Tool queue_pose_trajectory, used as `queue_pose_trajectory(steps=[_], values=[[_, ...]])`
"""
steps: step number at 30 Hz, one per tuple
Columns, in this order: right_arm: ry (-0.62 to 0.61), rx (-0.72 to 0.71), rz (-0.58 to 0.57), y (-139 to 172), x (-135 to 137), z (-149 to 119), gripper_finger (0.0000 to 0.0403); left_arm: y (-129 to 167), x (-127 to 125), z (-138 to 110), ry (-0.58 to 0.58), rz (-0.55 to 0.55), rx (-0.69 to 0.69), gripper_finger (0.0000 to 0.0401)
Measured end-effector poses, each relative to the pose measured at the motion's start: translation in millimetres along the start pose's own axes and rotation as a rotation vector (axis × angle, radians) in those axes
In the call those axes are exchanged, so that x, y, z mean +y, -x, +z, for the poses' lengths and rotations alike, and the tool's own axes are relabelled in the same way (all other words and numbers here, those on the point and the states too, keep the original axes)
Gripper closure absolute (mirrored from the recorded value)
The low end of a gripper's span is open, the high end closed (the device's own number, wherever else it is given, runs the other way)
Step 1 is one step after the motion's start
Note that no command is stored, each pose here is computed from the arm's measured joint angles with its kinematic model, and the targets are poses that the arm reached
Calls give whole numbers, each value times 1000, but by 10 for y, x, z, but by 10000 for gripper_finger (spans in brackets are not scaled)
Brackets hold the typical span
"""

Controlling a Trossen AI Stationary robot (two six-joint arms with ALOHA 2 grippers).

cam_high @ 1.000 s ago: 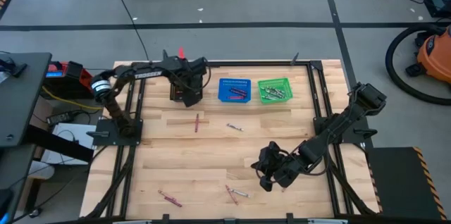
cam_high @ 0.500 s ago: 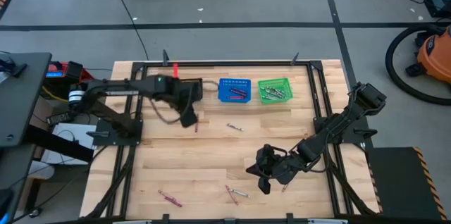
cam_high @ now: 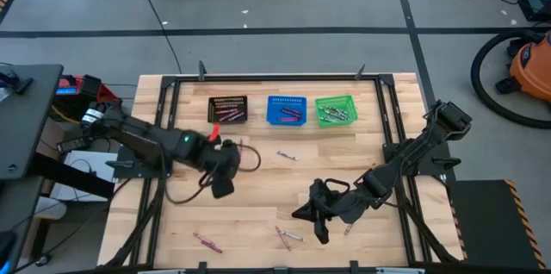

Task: Sort crayons
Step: Put the white crayon into the green bin

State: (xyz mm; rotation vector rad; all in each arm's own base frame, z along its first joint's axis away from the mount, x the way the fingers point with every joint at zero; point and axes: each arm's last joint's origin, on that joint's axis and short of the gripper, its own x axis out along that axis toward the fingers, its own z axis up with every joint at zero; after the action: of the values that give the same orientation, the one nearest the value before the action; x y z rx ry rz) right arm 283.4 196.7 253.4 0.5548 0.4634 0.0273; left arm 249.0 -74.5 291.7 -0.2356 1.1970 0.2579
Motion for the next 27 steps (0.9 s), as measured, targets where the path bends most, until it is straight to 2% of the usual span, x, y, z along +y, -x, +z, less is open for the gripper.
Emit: queue_pose_trajectory(steps=[5, 10, 17, 27], values=[[10, -29, 31, 27, 118, 125, 396, 34, -151, -110, 4, -14, -6, 280], [5, -16, 51, 32, 151, 138, 396, 53, -221, -165, -2, -21, -11, 280], [53, 82, 91, -255, 314, 84, 396, 55, -226, -167, -1, -2, -31, 280], [163, 298, -65, -580, 481, 90, 396, 53, -210, -152, 0, 33, -61, 280]])
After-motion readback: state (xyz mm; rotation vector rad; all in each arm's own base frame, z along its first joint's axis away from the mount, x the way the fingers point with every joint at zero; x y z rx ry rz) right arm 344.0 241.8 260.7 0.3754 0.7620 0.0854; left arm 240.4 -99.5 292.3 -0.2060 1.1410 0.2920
